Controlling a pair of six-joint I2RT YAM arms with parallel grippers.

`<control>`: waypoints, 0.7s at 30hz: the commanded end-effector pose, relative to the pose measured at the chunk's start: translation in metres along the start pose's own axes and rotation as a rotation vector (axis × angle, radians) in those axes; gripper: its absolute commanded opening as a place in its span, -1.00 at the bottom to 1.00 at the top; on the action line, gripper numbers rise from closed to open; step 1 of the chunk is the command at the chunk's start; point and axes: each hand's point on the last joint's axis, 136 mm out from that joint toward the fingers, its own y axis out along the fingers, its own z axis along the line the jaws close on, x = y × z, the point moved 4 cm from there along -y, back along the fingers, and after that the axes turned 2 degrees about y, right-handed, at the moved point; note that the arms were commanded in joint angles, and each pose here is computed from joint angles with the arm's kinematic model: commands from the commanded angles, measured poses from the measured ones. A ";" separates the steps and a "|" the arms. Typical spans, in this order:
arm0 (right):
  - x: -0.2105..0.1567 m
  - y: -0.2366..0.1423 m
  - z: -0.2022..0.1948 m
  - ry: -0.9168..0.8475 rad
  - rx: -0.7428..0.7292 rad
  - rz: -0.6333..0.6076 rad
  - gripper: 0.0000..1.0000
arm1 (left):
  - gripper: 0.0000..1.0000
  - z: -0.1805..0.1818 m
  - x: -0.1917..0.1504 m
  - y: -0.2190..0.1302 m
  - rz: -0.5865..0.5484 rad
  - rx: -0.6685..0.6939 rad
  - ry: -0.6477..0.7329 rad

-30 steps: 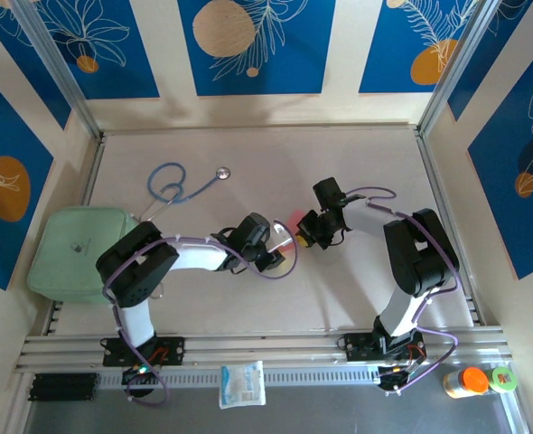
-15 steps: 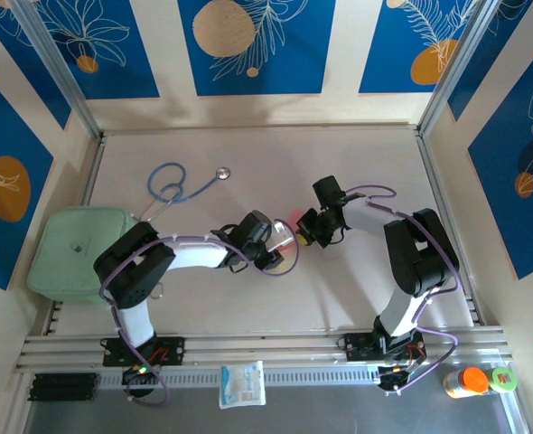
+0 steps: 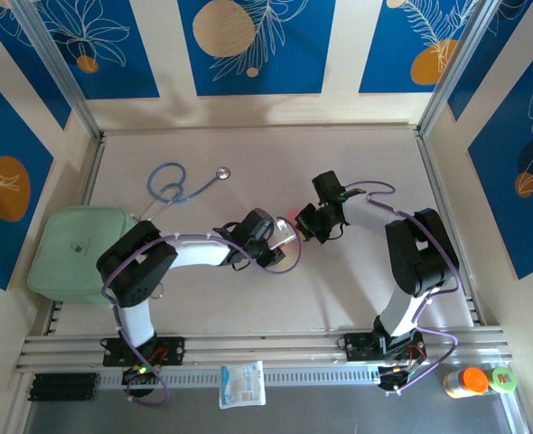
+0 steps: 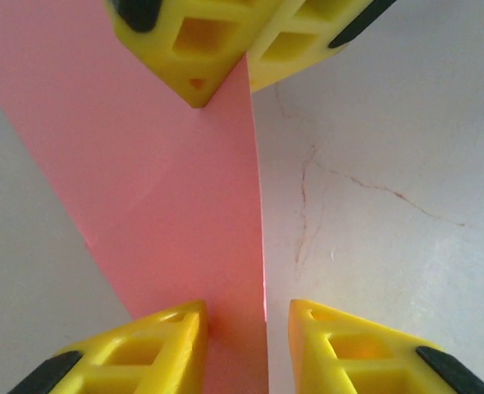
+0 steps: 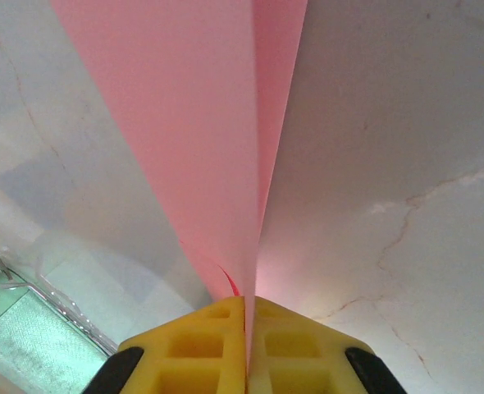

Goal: Fold a paper plane with a square sheet of paper (pick it up from the middle)
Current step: Fold the wing for the fifth time at the center of the table.

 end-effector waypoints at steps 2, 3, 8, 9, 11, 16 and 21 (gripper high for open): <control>-0.009 -0.004 0.004 0.000 -0.004 0.041 -0.83 | -0.42 -0.001 0.002 0.003 0.010 0.007 0.022; -0.008 -0.003 0.003 0.002 -0.006 0.042 -0.82 | -0.44 -0.001 0.001 0.003 0.010 0.007 0.021; -0.007 -0.004 0.004 -0.001 -0.010 0.035 -0.67 | -0.53 -0.001 0.000 0.003 0.011 0.004 0.019; -0.007 -0.005 0.003 -0.003 -0.013 0.032 -0.62 | -0.54 -0.002 0.000 0.003 0.012 0.003 0.019; -0.007 -0.006 0.004 -0.007 -0.014 0.027 -0.53 | -0.59 -0.001 -0.001 0.003 0.012 0.001 0.015; -0.006 -0.010 0.004 -0.021 -0.018 0.012 -0.31 | -0.67 -0.003 -0.001 0.002 0.003 -0.013 0.001; -0.001 -0.018 0.003 -0.043 -0.022 -0.013 -0.08 | -0.76 -0.004 0.001 -0.002 -0.004 -0.054 -0.044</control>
